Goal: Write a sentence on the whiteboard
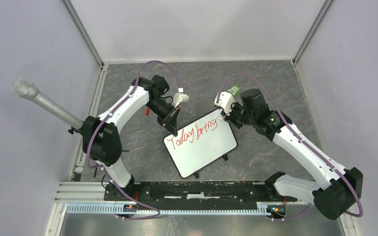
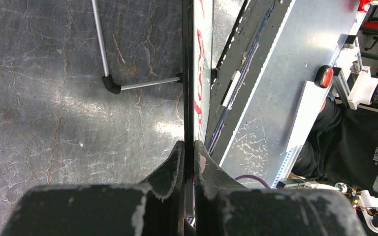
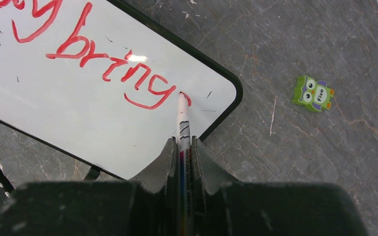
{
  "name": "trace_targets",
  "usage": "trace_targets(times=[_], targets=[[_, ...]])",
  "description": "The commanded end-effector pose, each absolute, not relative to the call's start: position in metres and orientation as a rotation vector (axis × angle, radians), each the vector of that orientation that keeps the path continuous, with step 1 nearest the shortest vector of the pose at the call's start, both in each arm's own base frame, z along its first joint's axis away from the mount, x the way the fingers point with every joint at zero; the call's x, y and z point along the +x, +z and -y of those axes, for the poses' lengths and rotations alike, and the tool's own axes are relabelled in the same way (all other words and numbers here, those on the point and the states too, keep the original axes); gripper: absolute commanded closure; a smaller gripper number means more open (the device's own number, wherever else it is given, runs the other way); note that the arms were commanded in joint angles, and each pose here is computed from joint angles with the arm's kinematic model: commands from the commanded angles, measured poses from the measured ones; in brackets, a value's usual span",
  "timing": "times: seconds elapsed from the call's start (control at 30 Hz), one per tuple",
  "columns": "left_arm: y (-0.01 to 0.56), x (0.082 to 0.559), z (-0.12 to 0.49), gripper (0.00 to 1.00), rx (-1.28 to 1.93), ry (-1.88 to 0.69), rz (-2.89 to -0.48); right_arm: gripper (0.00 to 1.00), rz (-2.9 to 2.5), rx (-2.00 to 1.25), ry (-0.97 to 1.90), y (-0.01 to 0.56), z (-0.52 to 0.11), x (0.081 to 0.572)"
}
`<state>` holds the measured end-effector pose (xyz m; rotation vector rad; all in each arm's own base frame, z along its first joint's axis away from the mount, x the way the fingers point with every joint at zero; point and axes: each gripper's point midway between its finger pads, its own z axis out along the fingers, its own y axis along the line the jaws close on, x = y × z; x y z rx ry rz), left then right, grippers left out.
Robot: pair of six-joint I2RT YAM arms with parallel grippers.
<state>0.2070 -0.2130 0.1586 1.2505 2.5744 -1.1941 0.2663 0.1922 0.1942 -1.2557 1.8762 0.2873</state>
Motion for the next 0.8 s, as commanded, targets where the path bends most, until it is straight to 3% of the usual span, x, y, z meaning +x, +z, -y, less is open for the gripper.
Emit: trace_targets(times=[0.0,0.43,0.77], targets=[[0.153,0.209,0.217,0.98,1.313,-1.204,-2.518,1.0,-1.842,-1.269,0.317,0.198,-0.198,0.266],[0.153,0.212,0.218,0.97,1.31,-1.205,-2.52,1.0,-1.878,-1.276,0.187,0.188,-0.176,0.266],[0.154,0.212,0.218,0.98,1.309,-1.201,-2.52,1.0,-1.911,-1.334,0.244,0.173,-0.178,0.253]])
